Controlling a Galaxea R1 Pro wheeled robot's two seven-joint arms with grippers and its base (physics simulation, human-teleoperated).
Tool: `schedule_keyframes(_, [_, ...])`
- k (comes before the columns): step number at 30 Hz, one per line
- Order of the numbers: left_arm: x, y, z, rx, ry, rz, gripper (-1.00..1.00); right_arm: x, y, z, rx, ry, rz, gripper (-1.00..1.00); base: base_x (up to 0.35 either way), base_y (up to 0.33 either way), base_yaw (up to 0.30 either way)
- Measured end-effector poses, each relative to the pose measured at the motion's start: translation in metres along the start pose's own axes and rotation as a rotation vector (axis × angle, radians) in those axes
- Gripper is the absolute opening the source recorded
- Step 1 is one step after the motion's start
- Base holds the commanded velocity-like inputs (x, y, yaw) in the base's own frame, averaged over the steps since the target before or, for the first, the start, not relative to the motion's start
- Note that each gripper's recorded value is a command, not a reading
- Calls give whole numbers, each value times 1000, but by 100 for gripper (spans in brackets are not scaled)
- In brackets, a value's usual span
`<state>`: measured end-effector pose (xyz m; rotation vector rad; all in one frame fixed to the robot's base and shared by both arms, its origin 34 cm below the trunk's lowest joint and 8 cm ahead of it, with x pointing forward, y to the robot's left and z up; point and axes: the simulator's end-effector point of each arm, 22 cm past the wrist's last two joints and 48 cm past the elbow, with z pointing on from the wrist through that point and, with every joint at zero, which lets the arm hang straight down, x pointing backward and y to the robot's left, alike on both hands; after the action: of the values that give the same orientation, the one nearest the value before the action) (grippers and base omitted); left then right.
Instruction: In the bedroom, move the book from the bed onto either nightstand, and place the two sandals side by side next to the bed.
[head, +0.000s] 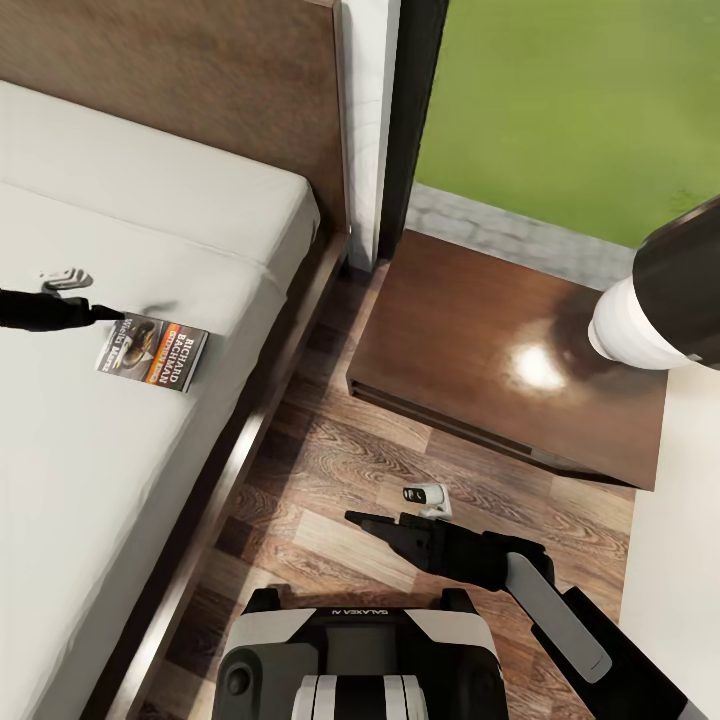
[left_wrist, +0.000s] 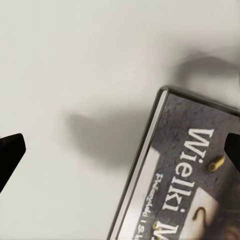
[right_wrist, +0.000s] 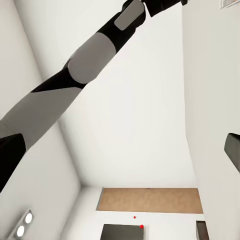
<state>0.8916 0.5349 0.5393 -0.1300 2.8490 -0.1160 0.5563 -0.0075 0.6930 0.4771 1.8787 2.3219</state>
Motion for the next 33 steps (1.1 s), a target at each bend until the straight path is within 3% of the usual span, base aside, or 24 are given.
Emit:
schedule_keyframes(18, [20, -6, 12, 11, 32, 4, 100, 0, 0, 0, 0, 0, 0, 100, 0, 0, 0])
schedule_keyframes(33, [28, -18, 14, 44, 22, -26, 100, 4, 4, 0, -2, 2, -6, 100, 0, 0, 0])
